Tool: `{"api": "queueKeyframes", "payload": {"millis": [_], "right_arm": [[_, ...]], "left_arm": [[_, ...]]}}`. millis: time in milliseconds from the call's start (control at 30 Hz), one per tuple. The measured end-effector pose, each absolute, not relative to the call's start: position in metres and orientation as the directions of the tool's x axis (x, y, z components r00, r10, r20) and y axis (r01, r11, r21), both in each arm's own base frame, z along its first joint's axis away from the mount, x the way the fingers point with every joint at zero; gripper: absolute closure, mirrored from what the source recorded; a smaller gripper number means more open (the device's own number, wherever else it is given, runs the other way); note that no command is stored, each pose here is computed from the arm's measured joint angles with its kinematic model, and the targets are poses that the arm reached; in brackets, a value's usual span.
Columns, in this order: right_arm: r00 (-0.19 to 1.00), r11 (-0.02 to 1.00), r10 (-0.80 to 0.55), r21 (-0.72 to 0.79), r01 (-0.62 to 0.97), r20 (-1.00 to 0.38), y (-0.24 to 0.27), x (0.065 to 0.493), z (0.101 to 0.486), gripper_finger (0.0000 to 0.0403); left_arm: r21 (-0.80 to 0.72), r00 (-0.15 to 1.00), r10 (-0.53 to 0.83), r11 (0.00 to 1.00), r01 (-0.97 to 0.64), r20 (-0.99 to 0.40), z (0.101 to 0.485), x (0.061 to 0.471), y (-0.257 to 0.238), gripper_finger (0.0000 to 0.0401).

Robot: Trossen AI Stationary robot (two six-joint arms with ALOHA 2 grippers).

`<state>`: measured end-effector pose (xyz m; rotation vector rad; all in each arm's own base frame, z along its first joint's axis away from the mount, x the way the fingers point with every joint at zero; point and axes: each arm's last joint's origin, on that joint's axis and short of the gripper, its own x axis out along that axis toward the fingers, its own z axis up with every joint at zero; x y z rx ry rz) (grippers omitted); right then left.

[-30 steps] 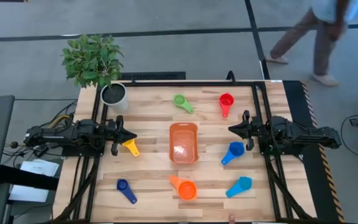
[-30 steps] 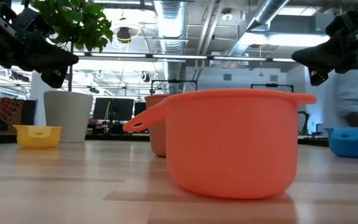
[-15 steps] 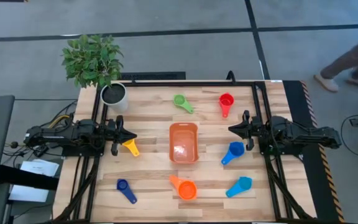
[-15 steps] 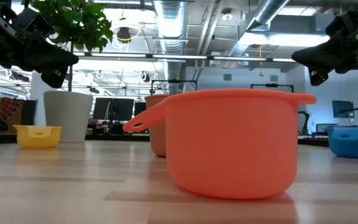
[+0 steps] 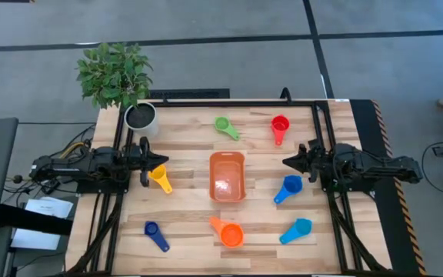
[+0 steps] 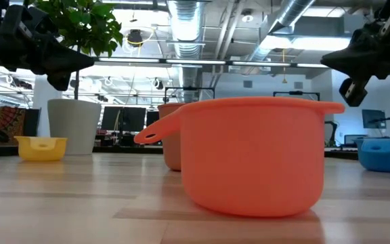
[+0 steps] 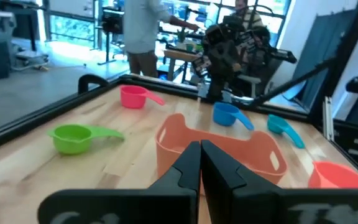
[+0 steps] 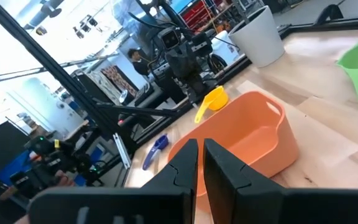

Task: Nest measuring cups in basket
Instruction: Stack the red measuring cup on top of the orange measuring cup

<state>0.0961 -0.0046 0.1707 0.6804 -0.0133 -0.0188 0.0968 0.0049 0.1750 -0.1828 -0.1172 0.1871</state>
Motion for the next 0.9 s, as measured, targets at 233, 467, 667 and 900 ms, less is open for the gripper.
{"api": "queueKeyframes", "payload": {"millis": [233, 467, 667, 900], "right_arm": [[1.0, 0.777, -0.022, 0.629, 0.012, 0.007, -0.0046, 0.096, 0.1711, 0.0351], [1.0, 0.777, -0.022, 0.629, 0.012, 0.008, -0.0046, 0.0959, 0.1714, 0.0351], [1.0, 0.777, -0.023, 0.629, 0.012, 0.009, -0.0047, 0.0959, 0.1715, 0.0351], [0.998, 0.79, -0.069, 0.611, 0.049, 0.009, -0.0061, 0.0958, 0.1717, 0.0351]], "left_arm": [[-0.162, 0.973, 0.216, 0.966, -0.2, 0.084, 0.1737, 0.0968, 0.0054, 0.0401], [-0.178, 0.975, 0.216, 0.963, -0.203, 0.06, 0.1713, 0.097, 0.0055, 0.0401], [-0.179, 0.975, 0.216, 0.963, -0.203, 0.055, 0.1709, 0.0974, 0.0055, 0.0401], [-0.154, 0.972, 0.236, 0.96, -0.232, 0.002, 0.1666, 0.1009, 0.006, 0.0401]]}}
